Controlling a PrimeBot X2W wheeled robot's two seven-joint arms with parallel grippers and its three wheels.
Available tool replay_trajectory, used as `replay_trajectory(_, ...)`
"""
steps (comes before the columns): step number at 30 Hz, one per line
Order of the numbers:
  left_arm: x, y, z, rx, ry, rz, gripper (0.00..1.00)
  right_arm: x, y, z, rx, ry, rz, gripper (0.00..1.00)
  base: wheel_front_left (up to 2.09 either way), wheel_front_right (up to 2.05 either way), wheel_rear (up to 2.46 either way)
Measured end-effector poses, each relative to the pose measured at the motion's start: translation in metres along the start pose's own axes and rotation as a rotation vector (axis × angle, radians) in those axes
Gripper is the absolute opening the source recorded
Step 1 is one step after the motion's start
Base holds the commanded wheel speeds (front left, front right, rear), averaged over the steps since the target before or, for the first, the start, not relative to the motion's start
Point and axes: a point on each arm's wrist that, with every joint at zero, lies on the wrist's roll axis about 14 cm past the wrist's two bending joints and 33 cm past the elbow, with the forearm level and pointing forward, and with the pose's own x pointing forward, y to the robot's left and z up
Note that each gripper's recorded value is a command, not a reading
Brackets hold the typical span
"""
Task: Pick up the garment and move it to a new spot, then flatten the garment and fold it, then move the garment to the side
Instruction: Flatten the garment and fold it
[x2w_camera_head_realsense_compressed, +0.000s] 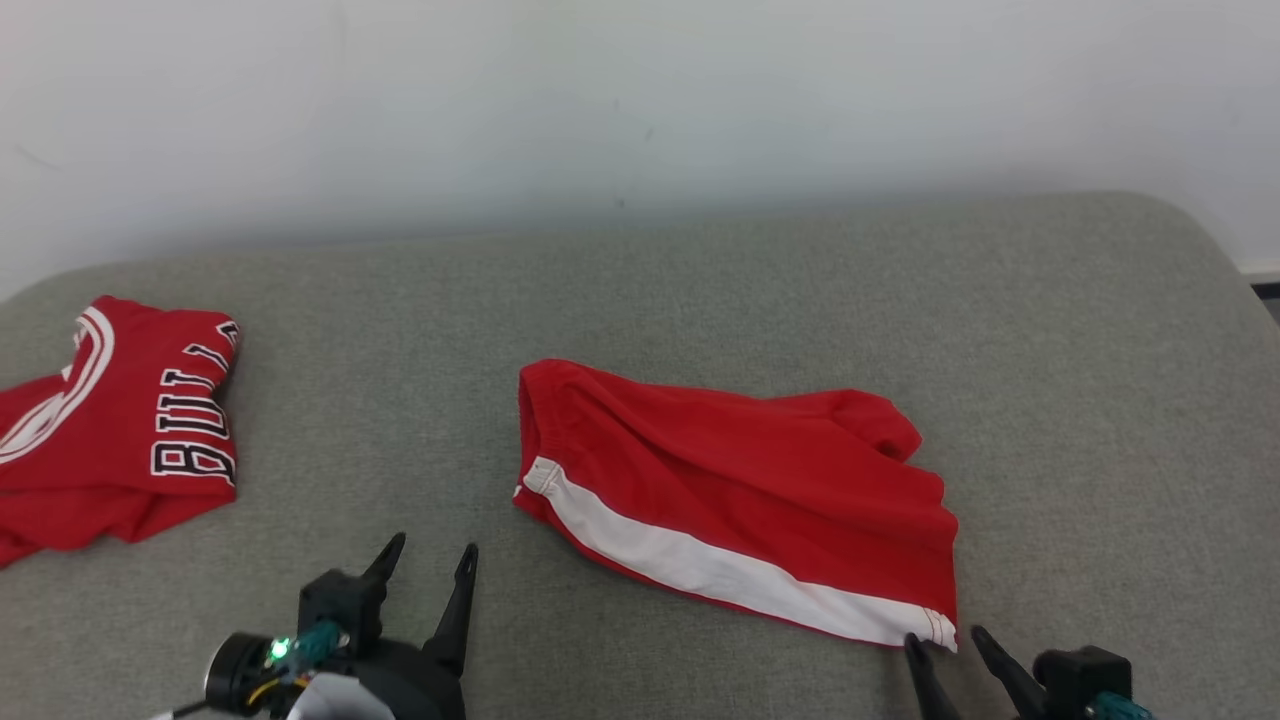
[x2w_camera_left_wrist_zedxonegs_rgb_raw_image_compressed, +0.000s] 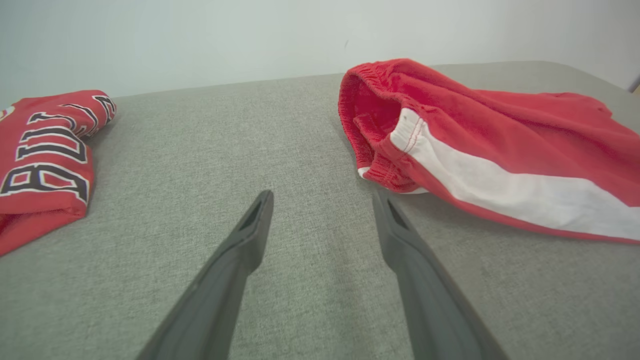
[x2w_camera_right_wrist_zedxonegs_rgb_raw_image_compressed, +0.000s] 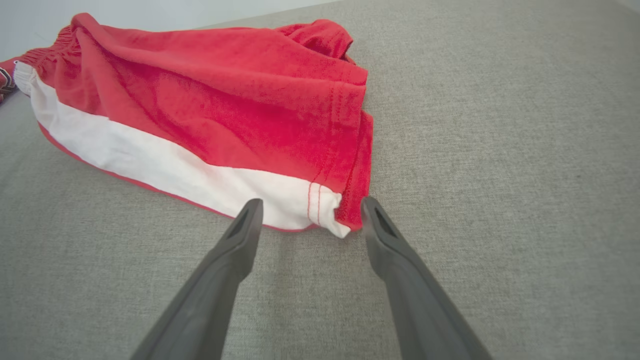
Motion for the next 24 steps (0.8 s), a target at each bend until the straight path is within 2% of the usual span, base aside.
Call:
replay_trajectory(9,0.045,-0.026,-0.001,0.044,0.084,-0.132,1.00,0.012,-0.002,-0.013,-0.018,0.076,0.000,1.00,0.00,0.00,0.00)
replay_trajectory(24,0.071,-0.046,-0.008,0.069,0.158,-0.243,1.00,0.019,-0.005,-0.018,-0.021,0.091,-0.002,1.00,0.00,0.00,0.00)
